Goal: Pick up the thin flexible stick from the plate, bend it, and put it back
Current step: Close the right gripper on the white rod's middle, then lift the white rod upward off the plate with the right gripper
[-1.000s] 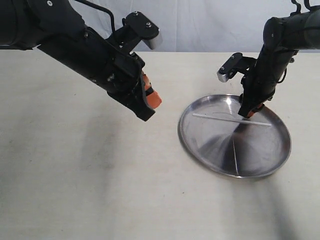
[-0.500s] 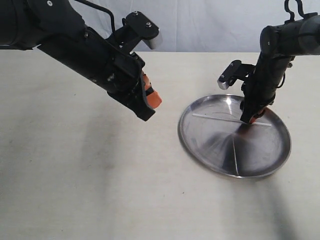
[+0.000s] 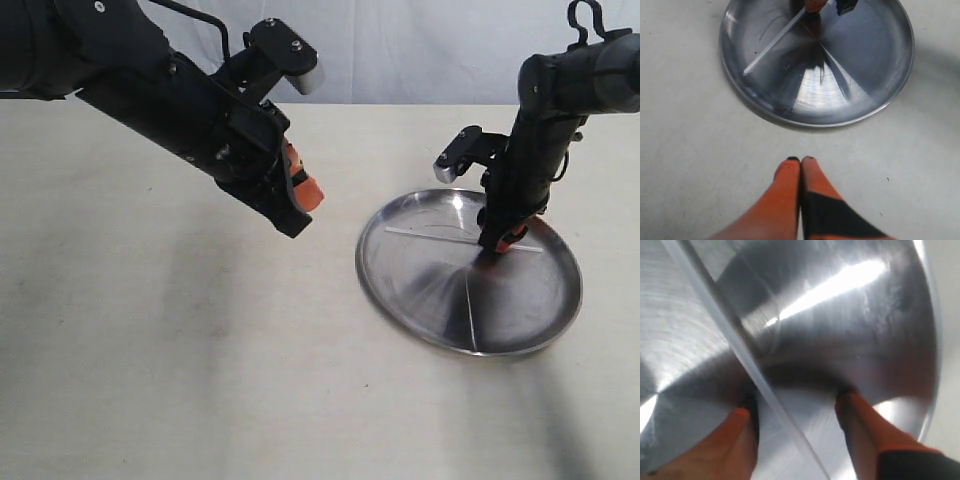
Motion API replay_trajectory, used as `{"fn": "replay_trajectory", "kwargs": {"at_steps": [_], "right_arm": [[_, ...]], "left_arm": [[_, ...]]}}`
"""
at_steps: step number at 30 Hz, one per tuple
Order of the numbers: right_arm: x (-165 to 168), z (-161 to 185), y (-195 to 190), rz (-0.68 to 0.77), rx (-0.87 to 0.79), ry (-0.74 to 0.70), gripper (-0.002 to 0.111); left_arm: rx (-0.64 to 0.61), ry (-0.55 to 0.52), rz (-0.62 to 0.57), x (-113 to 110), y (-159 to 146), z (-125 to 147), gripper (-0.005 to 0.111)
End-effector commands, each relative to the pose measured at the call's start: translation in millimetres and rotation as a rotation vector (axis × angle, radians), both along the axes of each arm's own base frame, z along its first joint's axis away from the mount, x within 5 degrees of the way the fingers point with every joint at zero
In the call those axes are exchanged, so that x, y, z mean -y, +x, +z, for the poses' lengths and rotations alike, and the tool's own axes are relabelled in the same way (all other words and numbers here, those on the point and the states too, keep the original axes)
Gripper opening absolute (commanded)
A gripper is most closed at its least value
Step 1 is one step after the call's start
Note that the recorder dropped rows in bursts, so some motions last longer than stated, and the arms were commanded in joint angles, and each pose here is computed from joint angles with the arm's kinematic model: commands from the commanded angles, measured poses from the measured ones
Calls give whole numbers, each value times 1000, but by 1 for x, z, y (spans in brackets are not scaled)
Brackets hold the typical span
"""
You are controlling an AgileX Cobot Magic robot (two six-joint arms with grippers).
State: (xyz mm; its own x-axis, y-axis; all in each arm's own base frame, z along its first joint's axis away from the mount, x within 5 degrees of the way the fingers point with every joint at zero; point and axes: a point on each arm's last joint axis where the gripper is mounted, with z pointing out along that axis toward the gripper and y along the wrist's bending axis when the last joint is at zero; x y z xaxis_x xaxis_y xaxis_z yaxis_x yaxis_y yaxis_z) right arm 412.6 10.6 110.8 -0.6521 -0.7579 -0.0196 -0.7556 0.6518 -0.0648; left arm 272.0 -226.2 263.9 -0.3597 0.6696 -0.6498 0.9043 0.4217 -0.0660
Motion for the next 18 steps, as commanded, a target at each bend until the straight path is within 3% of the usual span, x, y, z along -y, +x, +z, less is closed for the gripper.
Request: {"fn": "replay_trajectory", "kwargs": {"at_steps": [1, 4, 6, 12, 18], "right_arm": [[4, -13, -1, -26, -28, -36, 50], [6, -19, 0, -80, -24, -59, 49], [7, -24, -1, -95, -39, -64, 43], [3, -30, -7, -140, -114, -24, -1], [-7, -21, -12, -216, -166, 76, -1]], "left_arm": [[16, -8, 5, 2, 1, 2, 0], [25, -11, 12, 2, 2, 3, 0], [35, -15, 19, 2, 3, 3, 0], [57, -23, 34, 2, 5, 4, 0], [113, 0, 38, 0, 9, 4, 0]]}}
